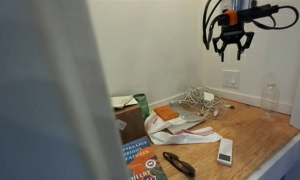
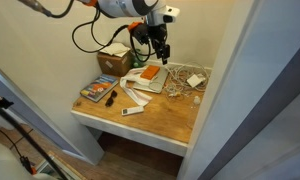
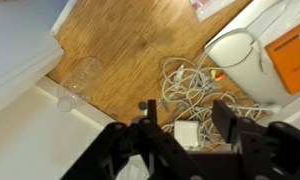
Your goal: Flip the light switch downwards
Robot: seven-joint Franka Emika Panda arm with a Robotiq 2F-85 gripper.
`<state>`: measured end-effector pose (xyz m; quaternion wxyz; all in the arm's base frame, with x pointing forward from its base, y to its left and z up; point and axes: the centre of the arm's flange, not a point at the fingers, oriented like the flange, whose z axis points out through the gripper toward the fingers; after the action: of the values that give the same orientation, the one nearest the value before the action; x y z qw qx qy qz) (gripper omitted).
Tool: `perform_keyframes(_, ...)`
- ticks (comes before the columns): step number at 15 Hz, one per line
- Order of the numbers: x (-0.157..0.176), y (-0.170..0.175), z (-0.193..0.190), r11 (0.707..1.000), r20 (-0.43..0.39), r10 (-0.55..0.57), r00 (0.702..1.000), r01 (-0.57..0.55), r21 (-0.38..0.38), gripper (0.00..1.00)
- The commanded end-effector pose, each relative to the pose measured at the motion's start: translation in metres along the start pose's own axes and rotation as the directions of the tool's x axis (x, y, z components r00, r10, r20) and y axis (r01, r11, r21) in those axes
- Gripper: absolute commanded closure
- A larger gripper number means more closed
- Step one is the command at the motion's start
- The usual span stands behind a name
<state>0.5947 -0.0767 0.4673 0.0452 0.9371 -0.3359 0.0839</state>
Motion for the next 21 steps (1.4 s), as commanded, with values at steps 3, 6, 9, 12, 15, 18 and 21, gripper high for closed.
perform_keyframes(3, 0.058, -0.019, 0.052, 0.970, -0.141, 0.210, 0.967, -0.225, -0.095, 0.84)
perform_keyframes(6, 0.078, -0.018, 0.078, 0.942, -0.189, 0.301, 0.935, -0.322, -0.094, 0.98)
perform_keyframes(9, 0.097, -0.018, 0.103, 0.913, -0.251, 0.368, 0.895, -0.399, -0.084, 1.00)
perform_keyframes(12, 0.115, -0.018, 0.126, 0.904, -0.320, 0.384, 0.866, -0.423, -0.059, 1.00)
perform_keyframes(15, 0.128, -0.020, 0.142, 0.900, -0.353, 0.397, 0.847, -0.435, -0.031, 1.00)
perform_keyframes(18, 0.119, -0.010, 0.143, 0.907, -0.320, 0.384, 0.866, -0.418, -0.044, 0.99)
perform_keyframes(21, 0.121, -0.012, 0.143, 0.907, -0.325, 0.385, 0.864, -0.419, -0.039, 0.99)
